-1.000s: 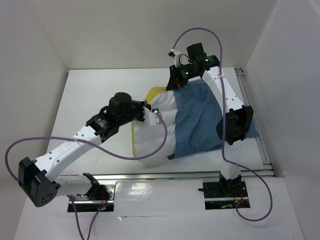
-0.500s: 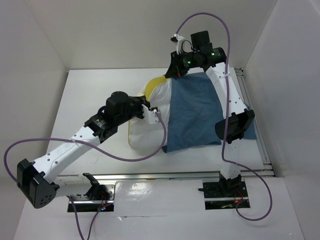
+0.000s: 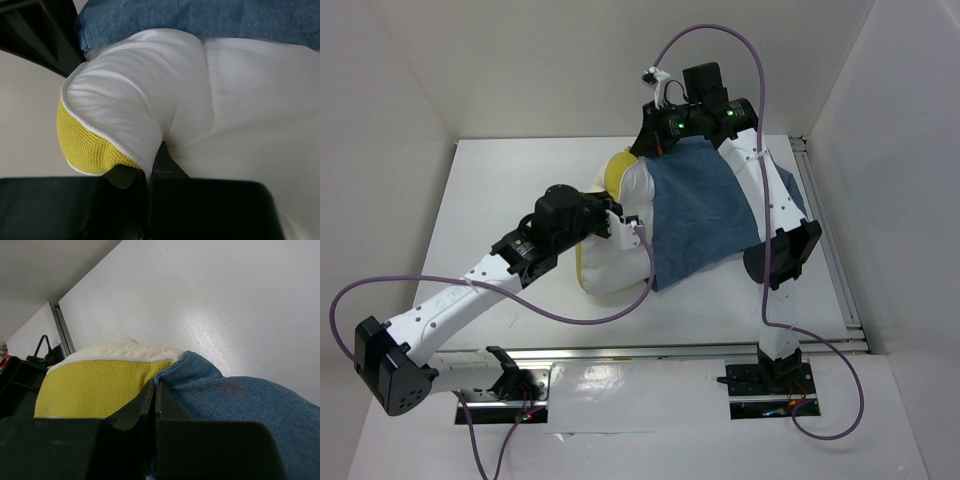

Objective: Put the pillow into the pillowcase

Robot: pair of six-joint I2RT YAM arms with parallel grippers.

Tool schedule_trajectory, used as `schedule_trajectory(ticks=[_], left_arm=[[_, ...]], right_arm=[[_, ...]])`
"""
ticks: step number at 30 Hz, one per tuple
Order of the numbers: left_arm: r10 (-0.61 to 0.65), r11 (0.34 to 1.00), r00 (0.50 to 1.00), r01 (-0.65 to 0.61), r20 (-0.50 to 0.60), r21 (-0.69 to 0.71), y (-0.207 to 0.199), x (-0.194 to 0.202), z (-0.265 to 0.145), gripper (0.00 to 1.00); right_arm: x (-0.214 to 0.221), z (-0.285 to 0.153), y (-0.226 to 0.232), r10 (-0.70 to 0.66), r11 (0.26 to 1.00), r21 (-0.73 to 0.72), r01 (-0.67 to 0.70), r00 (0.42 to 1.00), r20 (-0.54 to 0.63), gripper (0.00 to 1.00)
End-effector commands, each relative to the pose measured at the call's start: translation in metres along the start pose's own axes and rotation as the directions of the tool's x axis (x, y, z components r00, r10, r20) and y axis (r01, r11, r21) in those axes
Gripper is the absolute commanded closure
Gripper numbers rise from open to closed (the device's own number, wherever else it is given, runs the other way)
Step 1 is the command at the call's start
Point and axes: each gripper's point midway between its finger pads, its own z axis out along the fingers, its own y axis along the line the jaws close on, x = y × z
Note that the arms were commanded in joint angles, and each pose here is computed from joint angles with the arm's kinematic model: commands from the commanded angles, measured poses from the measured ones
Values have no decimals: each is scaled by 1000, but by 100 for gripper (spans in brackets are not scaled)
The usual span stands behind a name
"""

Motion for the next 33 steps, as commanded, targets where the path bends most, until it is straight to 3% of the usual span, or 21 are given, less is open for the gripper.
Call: schedule_trajectory(ticks=[1,12,16,25,33], left_arm=[[74,990,991,-59,115,-127,33,-32,9,100],[99,989,986,-83,130,-123,30,-42,9,100],[119,986,986,-104,116,-130,30,-42,9,100],[150,983,980,-134,129,-128,27,-48,7,100],[162,981,977,-145,136,-127,25,-54,7,100]], right_arm=[[-20,-8,103,-51,955,-290,63,998,49,99],[-41,-14,114,-84,950,-289,117,989,125,97],[-50,-20,92,-92,973,-197,124,982,164,96],[-64,-64,25,56,993,-117,-29,972,229,96],[-56,-85,2,164,978,-162,-130,961,221,85]])
